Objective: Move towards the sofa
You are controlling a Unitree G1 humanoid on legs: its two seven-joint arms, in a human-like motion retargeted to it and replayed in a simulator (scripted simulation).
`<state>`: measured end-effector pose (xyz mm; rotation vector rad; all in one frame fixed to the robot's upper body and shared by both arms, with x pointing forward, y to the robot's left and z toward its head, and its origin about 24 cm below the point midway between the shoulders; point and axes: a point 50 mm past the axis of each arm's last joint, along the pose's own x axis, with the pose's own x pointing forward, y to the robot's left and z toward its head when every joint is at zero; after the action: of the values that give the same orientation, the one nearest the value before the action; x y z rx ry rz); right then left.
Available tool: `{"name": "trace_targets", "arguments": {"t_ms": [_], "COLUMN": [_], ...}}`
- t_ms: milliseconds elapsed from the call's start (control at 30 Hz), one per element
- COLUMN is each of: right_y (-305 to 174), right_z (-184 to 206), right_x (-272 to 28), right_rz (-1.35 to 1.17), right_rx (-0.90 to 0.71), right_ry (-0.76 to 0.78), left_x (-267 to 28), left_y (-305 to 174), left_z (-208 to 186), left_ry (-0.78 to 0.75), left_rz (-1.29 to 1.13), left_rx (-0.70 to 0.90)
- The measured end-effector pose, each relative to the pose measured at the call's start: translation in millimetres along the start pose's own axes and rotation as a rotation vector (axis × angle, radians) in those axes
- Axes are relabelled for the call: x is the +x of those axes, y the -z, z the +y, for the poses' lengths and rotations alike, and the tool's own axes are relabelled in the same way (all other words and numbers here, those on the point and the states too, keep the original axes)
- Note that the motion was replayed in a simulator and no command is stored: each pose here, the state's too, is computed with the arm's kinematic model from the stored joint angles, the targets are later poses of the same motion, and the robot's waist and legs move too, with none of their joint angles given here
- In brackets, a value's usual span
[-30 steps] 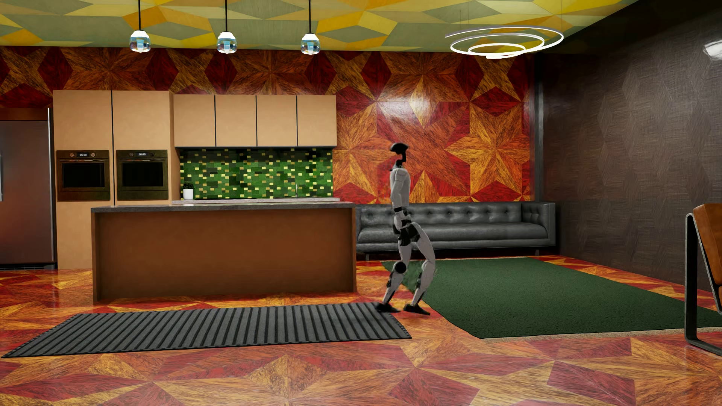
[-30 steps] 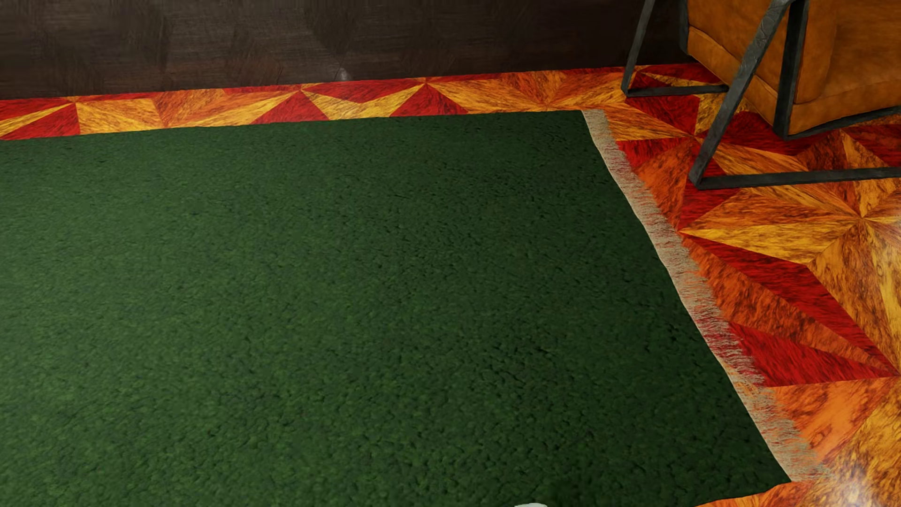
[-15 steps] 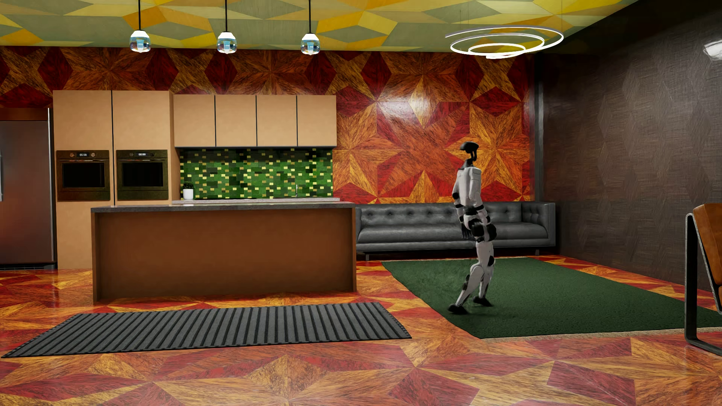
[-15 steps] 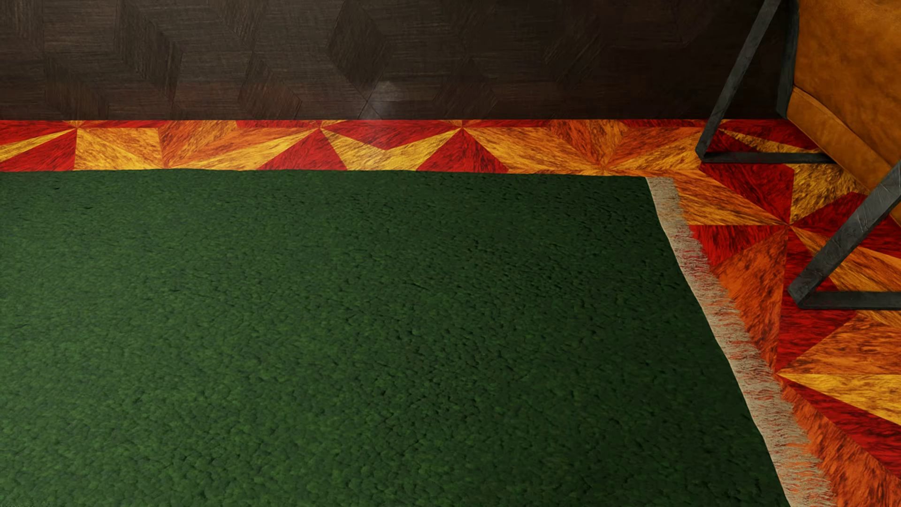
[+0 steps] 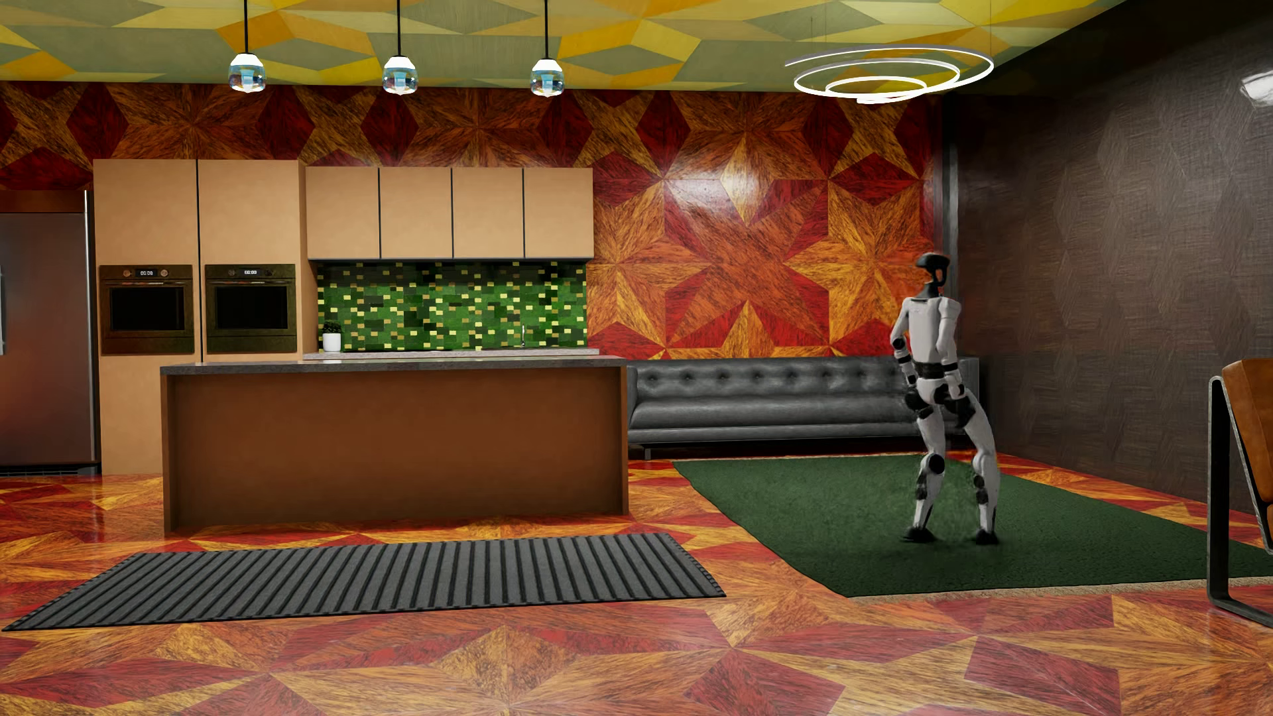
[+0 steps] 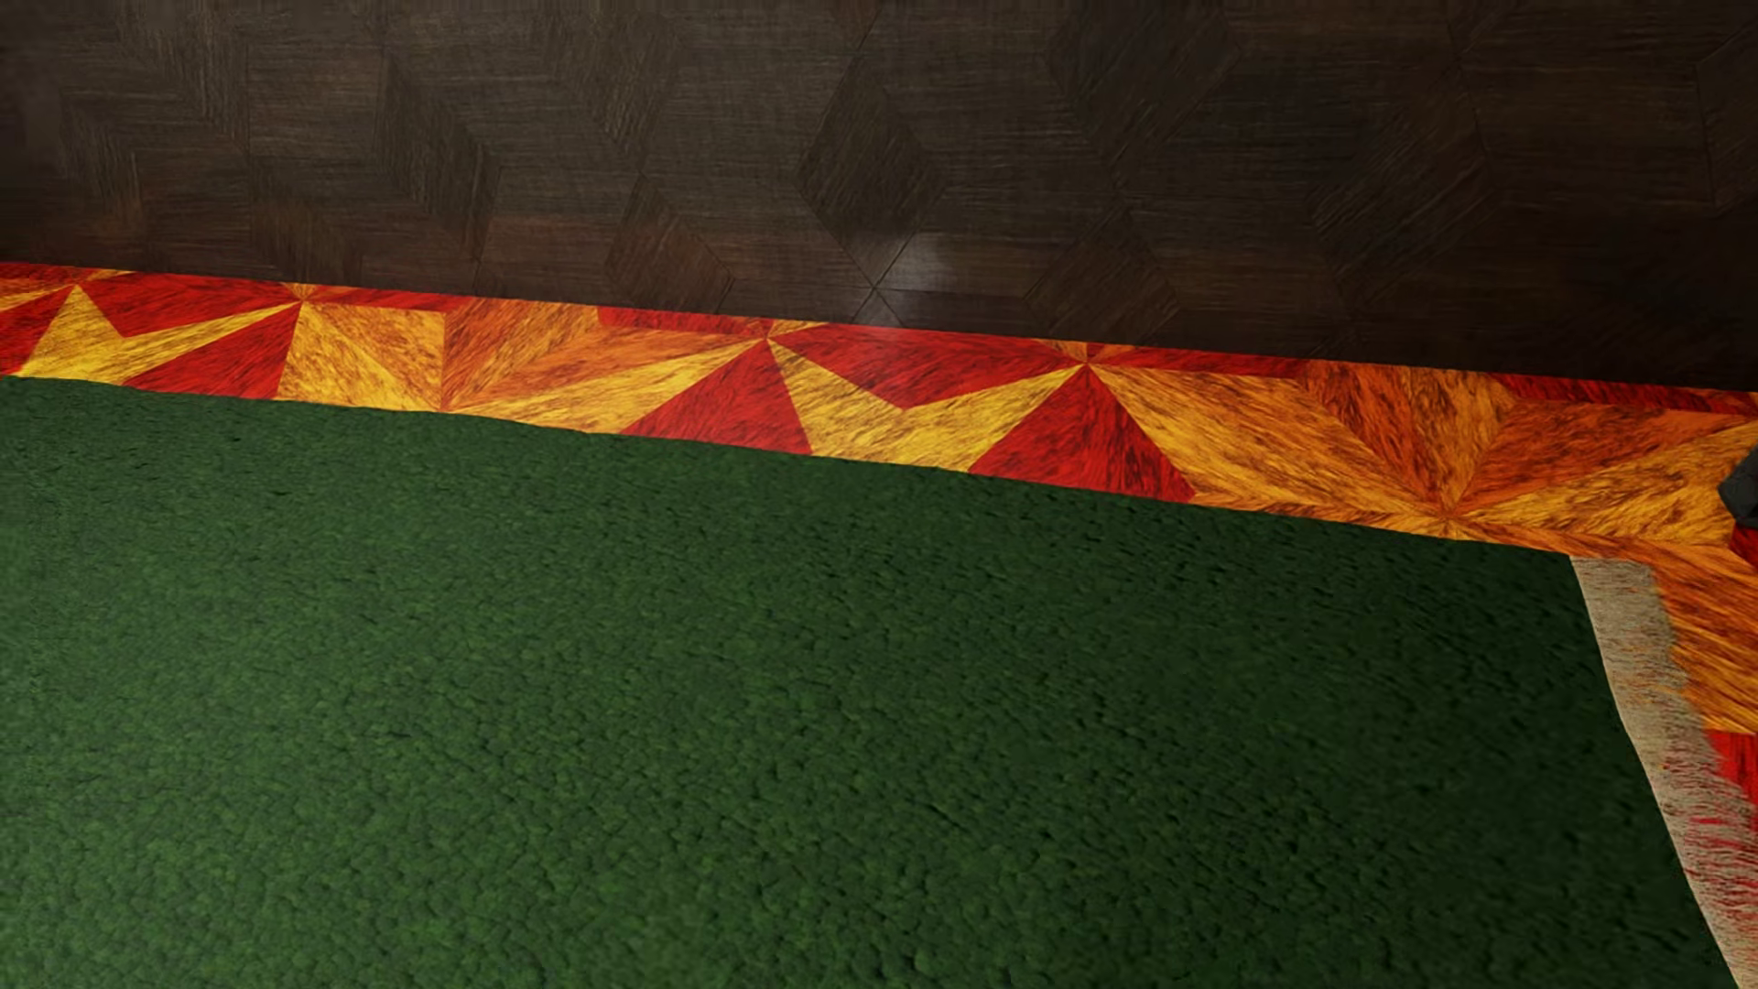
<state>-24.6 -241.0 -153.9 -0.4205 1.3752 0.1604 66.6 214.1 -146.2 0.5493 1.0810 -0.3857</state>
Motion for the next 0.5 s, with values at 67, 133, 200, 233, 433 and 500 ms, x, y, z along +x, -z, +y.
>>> {"name": "trace_targets", "arguments": {"t_ms": [67,133,200,233,433,500], "right_y": [17.3,14.0,0.0,-8.0,-57.7,-79.0], "right_z": [7.5,5.8,-16.6,-25.6,-26.3,-33.4], "right_x": [-5.7,-1.9,3.3,4.0,3.5,2.7], "right_rz": [0.043,0.053,0.031,0.003,-0.195,-0.264], "right_rx": [0.011,-0.029,-0.059,-0.030,-0.019,-0.029], "right_ry": [-0.015,-0.023,0.026,0.057,0.063,0.079], "left_x": [-0.1,4.3,10.2,8.9,-13.3,-27.6], "left_y": [-12.3,-21.4,-37.7,-39.5,35.4,66.5], "left_z": [17.2,18.7,-1.2,-8.7,-60.4,-71.1], "left_ry": [-0.046,-0.069,0.002,0.022,0.169,0.212], "left_rz": [-0.051,-0.070,-0.108,-0.121,0.123,0.227], "left_rx": [0.002,-0.059,-0.008,-0.007,0.023,0.055]}}
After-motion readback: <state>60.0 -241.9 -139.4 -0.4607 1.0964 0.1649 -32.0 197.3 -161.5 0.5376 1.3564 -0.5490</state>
